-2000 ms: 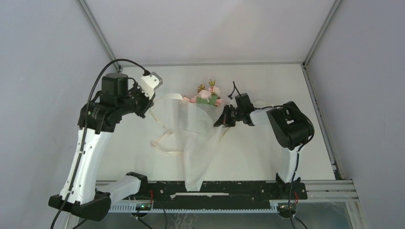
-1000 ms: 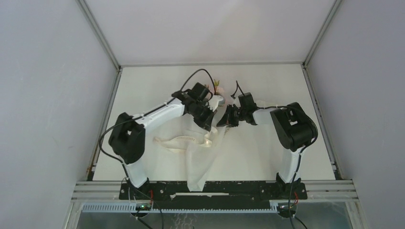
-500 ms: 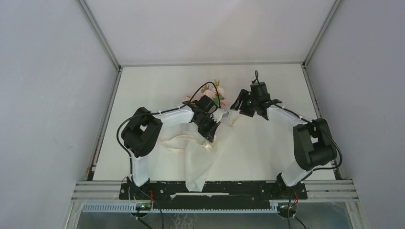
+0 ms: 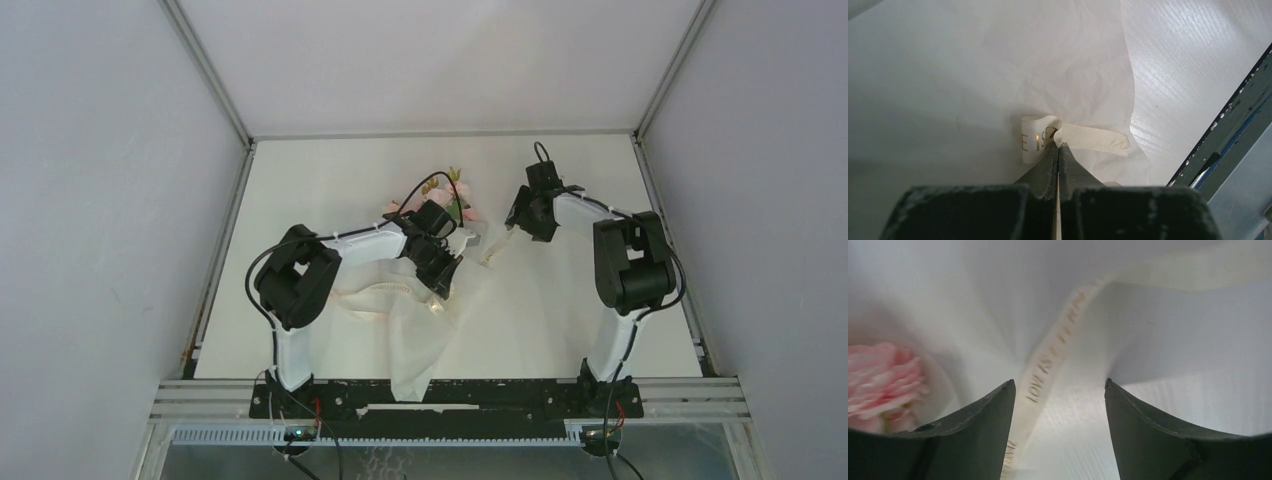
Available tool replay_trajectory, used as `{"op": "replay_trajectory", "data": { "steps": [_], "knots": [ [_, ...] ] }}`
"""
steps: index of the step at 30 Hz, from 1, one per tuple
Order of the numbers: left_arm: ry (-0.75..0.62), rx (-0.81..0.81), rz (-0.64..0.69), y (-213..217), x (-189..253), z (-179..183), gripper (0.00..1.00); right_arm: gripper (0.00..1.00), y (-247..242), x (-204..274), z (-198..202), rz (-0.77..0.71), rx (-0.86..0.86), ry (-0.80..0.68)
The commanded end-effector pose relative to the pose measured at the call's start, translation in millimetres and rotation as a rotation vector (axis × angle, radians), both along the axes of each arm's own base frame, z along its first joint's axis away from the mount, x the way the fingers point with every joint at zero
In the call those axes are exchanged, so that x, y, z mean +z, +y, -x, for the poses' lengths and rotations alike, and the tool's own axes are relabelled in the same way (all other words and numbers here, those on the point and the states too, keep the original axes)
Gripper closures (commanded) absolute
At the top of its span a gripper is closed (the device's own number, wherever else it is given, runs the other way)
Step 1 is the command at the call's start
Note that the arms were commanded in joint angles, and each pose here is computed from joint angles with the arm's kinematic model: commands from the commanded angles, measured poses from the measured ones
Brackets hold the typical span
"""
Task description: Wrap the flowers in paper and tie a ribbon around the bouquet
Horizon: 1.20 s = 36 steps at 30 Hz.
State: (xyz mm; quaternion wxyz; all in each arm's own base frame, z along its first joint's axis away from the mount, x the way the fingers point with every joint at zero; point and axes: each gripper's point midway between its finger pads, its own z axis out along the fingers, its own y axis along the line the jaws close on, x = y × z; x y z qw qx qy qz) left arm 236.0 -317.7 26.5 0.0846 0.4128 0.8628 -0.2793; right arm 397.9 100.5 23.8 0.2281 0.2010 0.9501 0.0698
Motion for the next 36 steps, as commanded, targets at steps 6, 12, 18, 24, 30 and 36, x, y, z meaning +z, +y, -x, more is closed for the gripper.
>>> {"op": "replay_trajectory", "data": {
  "steps": [6,12,18,24,30,36],
  "knots": [
    [-0.021,0.006,0.044,-6,13,-3,1.00,0.59,16,-1,-29,-0.097,0.053,0.001],
    [-0.039,0.010,0.053,-7,17,-7,1.00,1.00,-30,21,0,-0.093,-0.029,-0.059],
    [-0.024,0.029,0.086,-12,20,-14,1.00,1.00,-66,76,72,-0.022,-0.063,-0.163],
    [0.015,0.090,0.145,-12,29,-35,1.00,1.00,-63,206,137,0.011,0.038,-0.515],
    [0.022,0.106,0.173,-16,38,-40,1.00,1.00,-40,359,185,0.002,0.255,-0.962],
    [0.027,0.106,0.181,-16,38,-39,1.00,1.00,26,424,202,-0.209,0.607,-1.169]
  ]
}}
